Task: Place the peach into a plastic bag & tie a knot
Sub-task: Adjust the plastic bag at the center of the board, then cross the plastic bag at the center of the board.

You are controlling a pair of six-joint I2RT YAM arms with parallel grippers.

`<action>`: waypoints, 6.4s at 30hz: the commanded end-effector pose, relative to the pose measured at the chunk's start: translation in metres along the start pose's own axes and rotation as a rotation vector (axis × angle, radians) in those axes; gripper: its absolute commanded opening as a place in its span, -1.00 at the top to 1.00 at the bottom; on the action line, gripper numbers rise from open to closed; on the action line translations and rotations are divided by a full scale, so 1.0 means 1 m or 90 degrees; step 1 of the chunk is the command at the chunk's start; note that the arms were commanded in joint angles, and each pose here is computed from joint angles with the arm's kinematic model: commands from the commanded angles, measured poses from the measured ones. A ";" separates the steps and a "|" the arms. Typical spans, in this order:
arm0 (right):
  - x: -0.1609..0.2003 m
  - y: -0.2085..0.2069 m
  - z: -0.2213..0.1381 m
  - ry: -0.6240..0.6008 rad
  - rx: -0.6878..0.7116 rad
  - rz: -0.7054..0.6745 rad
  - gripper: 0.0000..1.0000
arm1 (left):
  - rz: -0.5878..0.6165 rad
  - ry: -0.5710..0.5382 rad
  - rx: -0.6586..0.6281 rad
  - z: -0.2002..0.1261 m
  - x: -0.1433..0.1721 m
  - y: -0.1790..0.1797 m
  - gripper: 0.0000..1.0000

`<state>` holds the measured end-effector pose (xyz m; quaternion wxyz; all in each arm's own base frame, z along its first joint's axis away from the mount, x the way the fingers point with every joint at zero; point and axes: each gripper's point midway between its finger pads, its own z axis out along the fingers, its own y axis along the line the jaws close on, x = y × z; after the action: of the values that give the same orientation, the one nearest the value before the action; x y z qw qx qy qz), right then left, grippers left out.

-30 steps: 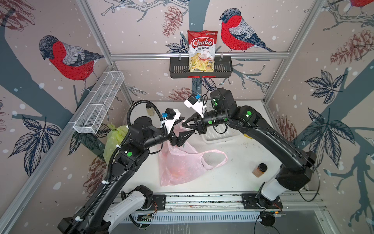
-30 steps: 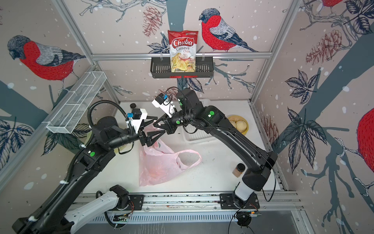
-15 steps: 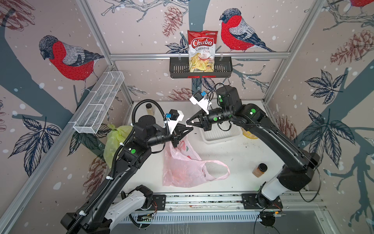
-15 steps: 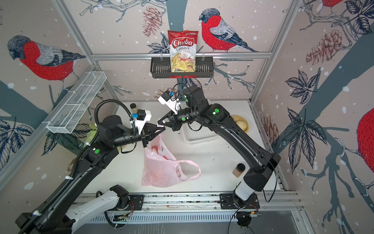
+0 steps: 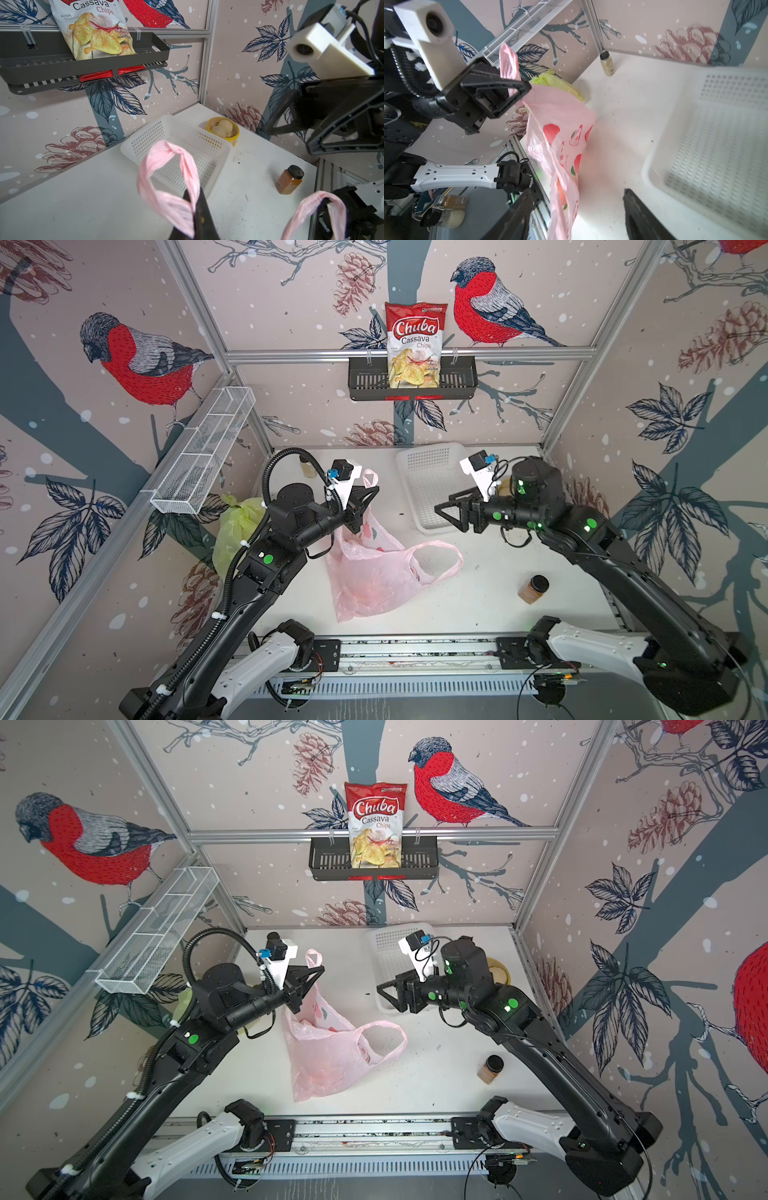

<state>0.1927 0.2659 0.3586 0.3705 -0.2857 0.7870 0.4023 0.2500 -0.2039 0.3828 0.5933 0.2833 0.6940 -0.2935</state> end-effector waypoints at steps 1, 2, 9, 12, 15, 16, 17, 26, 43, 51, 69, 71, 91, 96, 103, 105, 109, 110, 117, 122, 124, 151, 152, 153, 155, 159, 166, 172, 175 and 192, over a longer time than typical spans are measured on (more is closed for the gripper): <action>0.018 0.002 -0.008 0.011 -0.005 0.033 -0.44 | 0.009 -0.032 -0.012 -0.002 -0.013 0.003 1.00; 0.022 -0.001 -0.010 0.015 0.005 0.036 -0.46 | 0.010 -0.033 -0.013 -0.002 -0.013 0.003 1.00; 0.058 -0.030 -0.002 0.069 0.076 0.064 -0.41 | 0.009 -0.032 -0.018 -0.002 -0.013 0.005 1.00; 0.063 -0.038 -0.001 0.076 0.100 0.065 -0.34 | 0.006 -0.028 -0.017 -0.001 -0.011 0.005 1.00; 0.063 -0.035 0.000 0.078 0.089 0.063 -0.10 | 0.005 -0.028 -0.017 -0.001 -0.012 0.005 1.00; 0.064 -0.033 0.001 0.078 0.081 0.062 0.03 | 0.005 -0.027 -0.017 -0.001 -0.011 0.005 1.00; 0.063 -0.031 0.001 0.079 0.069 0.060 0.17 | 0.004 -0.026 -0.019 -0.001 -0.011 0.006 1.00; 0.057 -0.011 0.002 0.065 0.000 0.049 1.00 | 0.006 -0.019 -0.036 -0.003 -0.011 0.010 1.00; -0.099 0.038 -0.021 -0.179 -0.056 -0.080 1.00 | -0.054 0.022 0.139 -0.013 -0.007 -0.039 1.00; -0.046 0.046 0.034 -0.074 -0.183 -0.078 1.00 | -0.124 0.004 0.161 0.008 0.032 -0.038 1.00; -0.050 0.047 0.060 -0.032 -0.197 -0.078 1.00 | -0.070 0.012 0.236 0.037 0.014 -0.062 1.00; -0.051 0.047 0.059 -0.032 -0.201 -0.079 1.00 | -0.074 0.029 0.236 0.040 0.021 -0.061 1.00; -0.049 0.013 0.045 -0.041 -0.171 -0.041 1.00 | -0.027 0.057 0.207 0.042 0.018 -0.063 1.00; -0.069 -0.004 0.024 -0.083 -0.059 -0.051 -0.20 | -0.020 0.036 0.231 0.041 0.010 -0.068 1.00; -0.110 0.018 -0.012 -0.167 -0.054 -0.080 -0.43 | -0.014 0.028 0.253 0.039 0.006 -0.074 1.00; -0.109 0.024 -0.007 -0.154 -0.071 -0.078 -0.44 | -0.012 0.027 0.257 0.038 0.006 -0.075 1.00; -0.091 0.030 0.029 -0.082 -0.118 -0.055 -0.43 | -0.009 0.021 0.269 0.035 0.003 -0.078 1.00; -0.085 0.032 0.038 -0.064 -0.129 -0.052 -0.43 | -0.009 0.020 0.270 0.034 0.003 -0.079 1.00; -0.065 0.040 0.071 -0.009 -0.167 -0.042 -0.26 | -0.008 0.018 0.270 0.033 0.001 -0.079 1.00; -0.065 0.049 0.071 -0.012 -0.196 -0.044 0.39 | -0.007 0.017 0.270 0.031 0.000 -0.080 1.00; -0.068 0.052 0.070 -0.018 -0.205 -0.046 0.74 | -0.008 0.017 0.275 0.031 -0.001 -0.081 1.00; -0.092 0.056 0.041 -0.043 -0.264 -0.061 0.96 | -0.023 0.016 0.415 0.016 0.006 -0.112 1.00; -0.091 0.056 0.041 -0.043 -0.262 -0.061 0.96 | -0.021 0.016 0.403 0.018 0.007 -0.109 1.00; -0.092 0.055 0.040 -0.045 -0.255 -0.064 0.91 | -0.020 0.015 0.389 0.019 0.008 -0.106 1.00; -0.096 0.046 0.038 -0.057 -0.209 -0.068 0.48 | -0.018 0.015 0.372 0.022 0.009 -0.102 1.00; -0.113 0.014 0.012 -0.124 -0.023 -0.092 -0.31 | -0.016 0.020 0.372 0.025 0.008 -0.102 1.00; -0.098 -0.074 -0.008 -0.112 0.275 -0.097 -0.99 | -0.014 0.021 0.369 0.026 0.006 -0.101 1.00; -0.094 -0.099 0.012 -0.084 0.307 -0.101 -0.99 | -0.015 0.022 0.372 0.027 0.005 -0.102 1.00; -0.095 -0.113 0.018 -0.075 0.327 -0.093 -0.99 | -0.014 0.023 0.375 0.027 0.004 -0.102 1.00; -0.092 -0.134 0.027 -0.076 0.221 -0.046 -0.46 | -0.015 0.036 0.381 0.030 0.009 -0.102 1.00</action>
<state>0.3568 0.2226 0.3538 0.4676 -0.2060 0.8310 0.2197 0.1941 -0.2939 0.3715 0.4512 0.4365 0.6087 -0.4852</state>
